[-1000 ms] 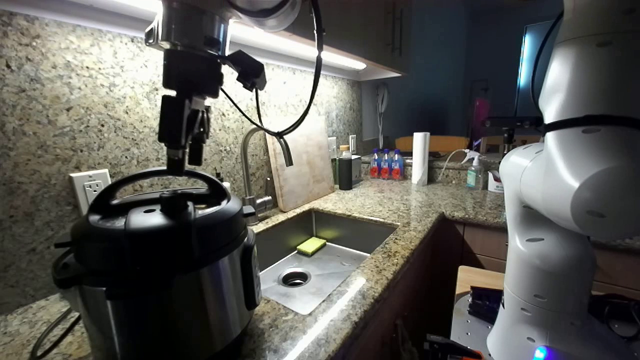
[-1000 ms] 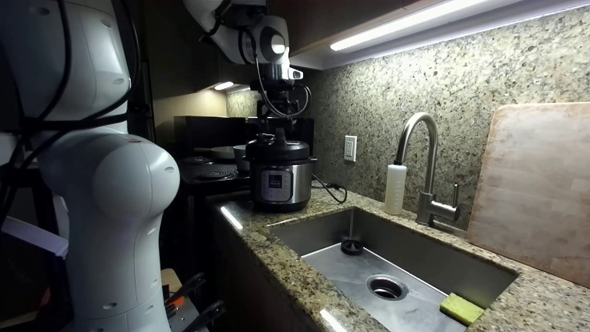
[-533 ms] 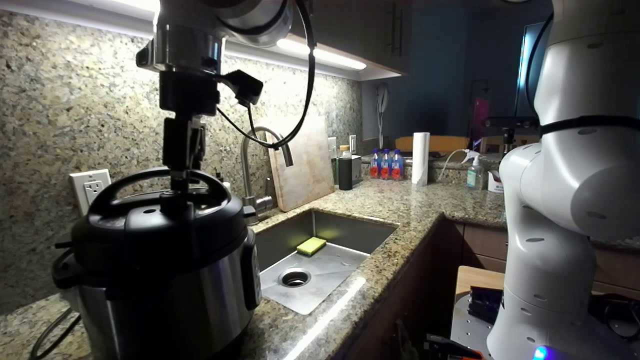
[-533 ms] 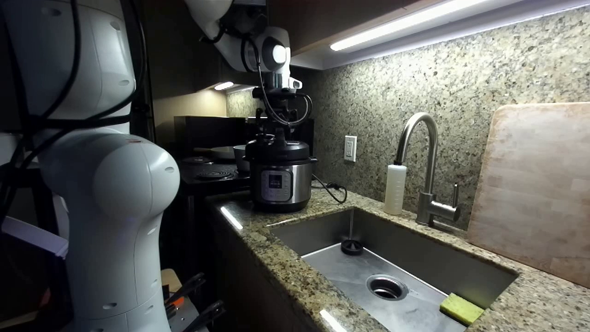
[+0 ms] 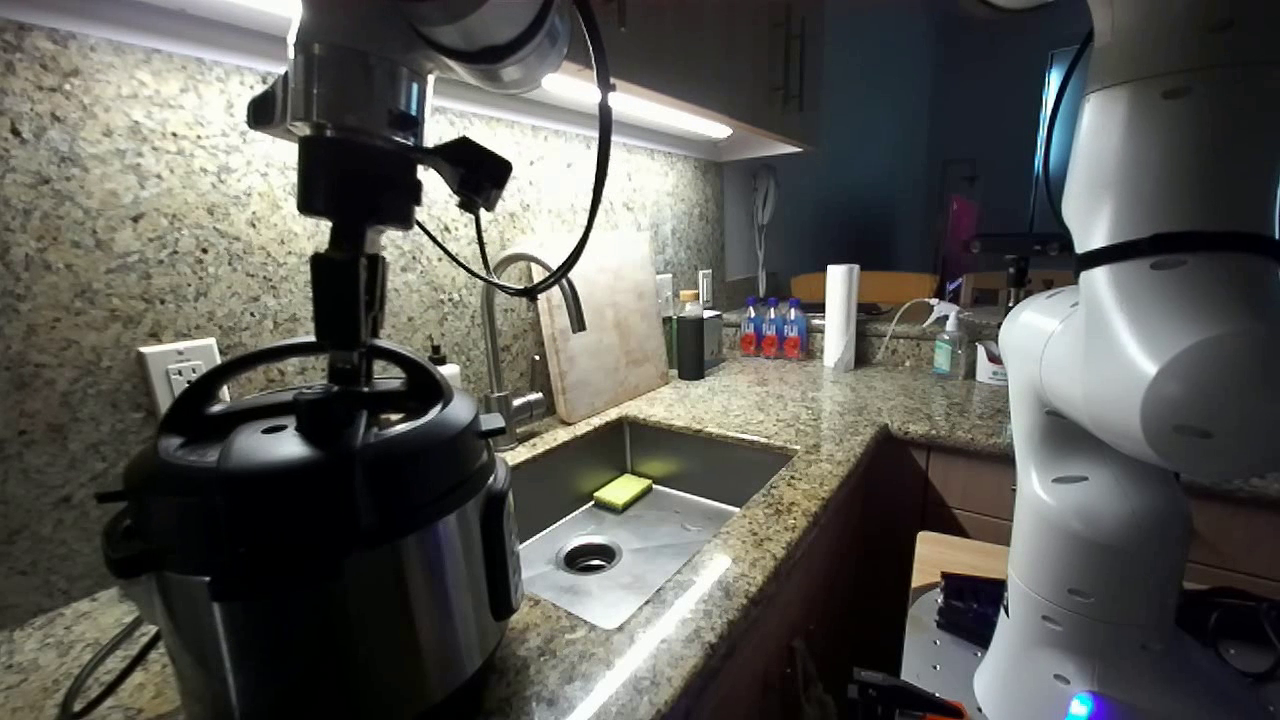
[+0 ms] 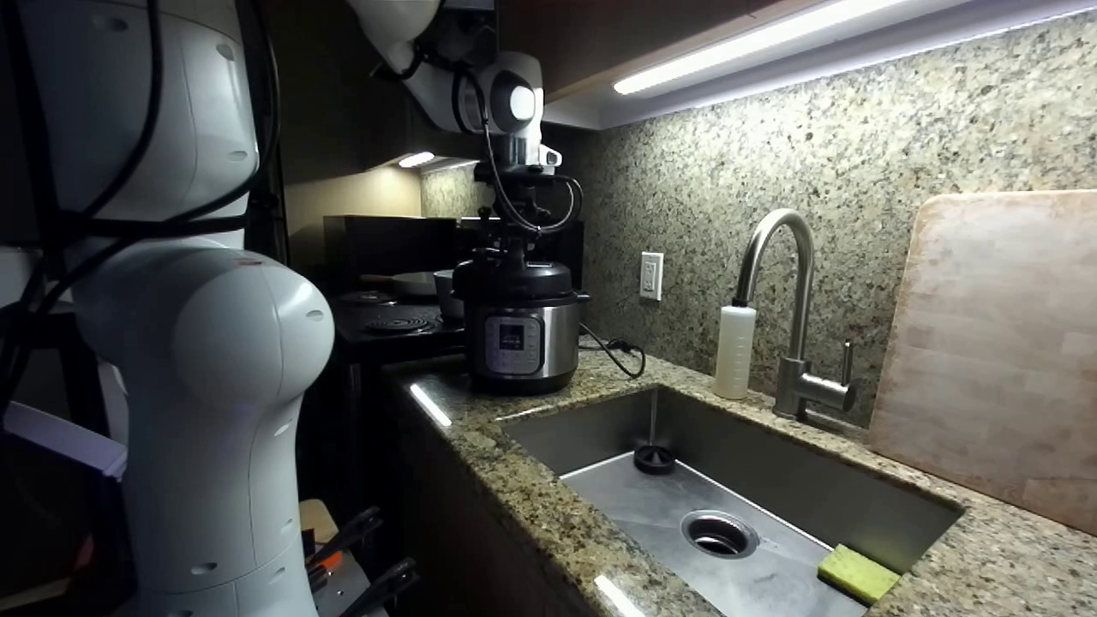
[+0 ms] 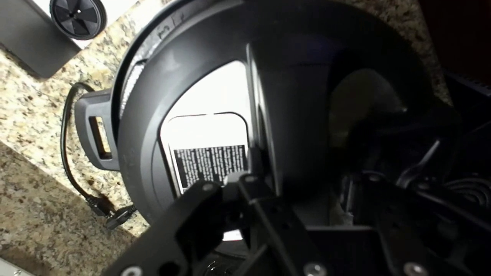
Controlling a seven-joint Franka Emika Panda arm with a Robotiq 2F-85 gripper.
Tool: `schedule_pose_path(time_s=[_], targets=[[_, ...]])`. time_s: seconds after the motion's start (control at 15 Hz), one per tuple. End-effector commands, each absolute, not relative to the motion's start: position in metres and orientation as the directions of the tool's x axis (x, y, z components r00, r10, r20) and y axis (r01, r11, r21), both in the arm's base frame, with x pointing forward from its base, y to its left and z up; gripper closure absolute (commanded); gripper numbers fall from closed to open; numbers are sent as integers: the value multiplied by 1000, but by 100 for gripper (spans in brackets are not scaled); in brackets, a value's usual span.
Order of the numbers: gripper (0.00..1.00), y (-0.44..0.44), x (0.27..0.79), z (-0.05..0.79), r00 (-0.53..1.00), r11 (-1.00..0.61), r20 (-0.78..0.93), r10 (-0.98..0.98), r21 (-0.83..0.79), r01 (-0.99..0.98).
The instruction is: Pick up an object and place it in the sink
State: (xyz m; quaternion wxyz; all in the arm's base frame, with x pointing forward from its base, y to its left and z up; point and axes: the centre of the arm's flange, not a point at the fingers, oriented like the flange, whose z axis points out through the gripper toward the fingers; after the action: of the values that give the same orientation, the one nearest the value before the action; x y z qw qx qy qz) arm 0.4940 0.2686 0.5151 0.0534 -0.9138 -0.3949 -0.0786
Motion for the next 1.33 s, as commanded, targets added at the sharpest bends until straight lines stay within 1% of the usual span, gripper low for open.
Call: schedule_pose_path(time_s=[0.0,0.07,0.13,0.8,1.27], targets=[[84,273,495,519,648,-649,189,738,-65,758],[88,272,495,520,647,-648,191,738,-65,759],[84,273,494,520,647,-649,190,738,-63,758],[85,270,472,558,611,-629,275,742,-26,777],[85,271,460,595,598,-630,359,717,-36,776]])
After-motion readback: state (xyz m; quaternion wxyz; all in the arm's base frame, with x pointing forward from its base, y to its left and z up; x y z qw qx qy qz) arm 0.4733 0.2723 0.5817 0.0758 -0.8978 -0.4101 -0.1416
